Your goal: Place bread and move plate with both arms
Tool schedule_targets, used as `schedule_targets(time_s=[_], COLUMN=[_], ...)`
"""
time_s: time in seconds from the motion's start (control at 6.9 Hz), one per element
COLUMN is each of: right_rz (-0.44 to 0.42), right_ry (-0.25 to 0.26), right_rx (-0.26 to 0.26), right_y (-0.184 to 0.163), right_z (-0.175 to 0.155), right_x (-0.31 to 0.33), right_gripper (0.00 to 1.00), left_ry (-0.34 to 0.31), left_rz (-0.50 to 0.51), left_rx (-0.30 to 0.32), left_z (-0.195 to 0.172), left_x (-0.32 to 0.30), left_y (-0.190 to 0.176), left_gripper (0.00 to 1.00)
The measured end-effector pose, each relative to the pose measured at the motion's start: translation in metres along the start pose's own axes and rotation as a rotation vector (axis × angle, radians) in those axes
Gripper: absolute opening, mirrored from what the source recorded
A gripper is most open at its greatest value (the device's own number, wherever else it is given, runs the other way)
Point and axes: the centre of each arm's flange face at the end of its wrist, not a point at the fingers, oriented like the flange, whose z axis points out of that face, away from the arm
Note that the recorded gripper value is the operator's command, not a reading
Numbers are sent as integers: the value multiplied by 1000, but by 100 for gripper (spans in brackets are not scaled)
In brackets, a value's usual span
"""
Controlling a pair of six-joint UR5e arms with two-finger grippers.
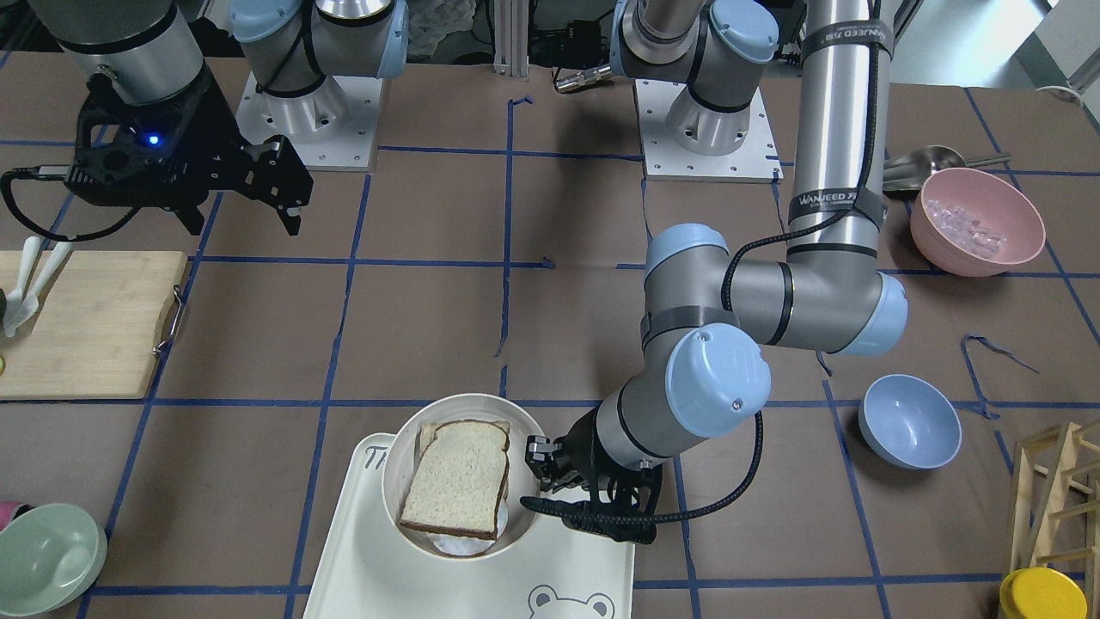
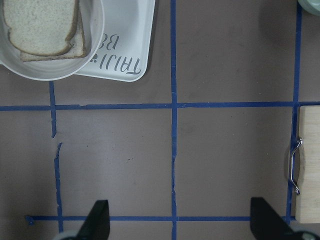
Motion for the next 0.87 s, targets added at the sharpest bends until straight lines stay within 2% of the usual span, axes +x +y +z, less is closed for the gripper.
schedule_targets(time_s=[0.29, 0.43, 0.58, 0.72, 0.87], right_rz=[-6, -8, -10, -14, -20], right_ry=[-1, -1, -1, -1, 0], right_rx=[-1, -2, -2, -3, -2], right_y=[0, 0, 0, -1, -1], right_z=[1, 1, 1, 1, 1], right_x=[0, 0, 0, 0, 0], right_gripper=[100, 100, 100, 100, 100], left_ry=[0, 0, 1, 1, 0], left_rz=[-8, -6, 0, 4, 1], left_rx=[-6, -2, 14, 23, 33], left_z=[25, 33, 38, 41, 39], left_x=[-9, -12, -14, -15, -14], left_y=[-16, -19, -22, -23, -24], left_gripper=[0, 22, 74, 97, 100])
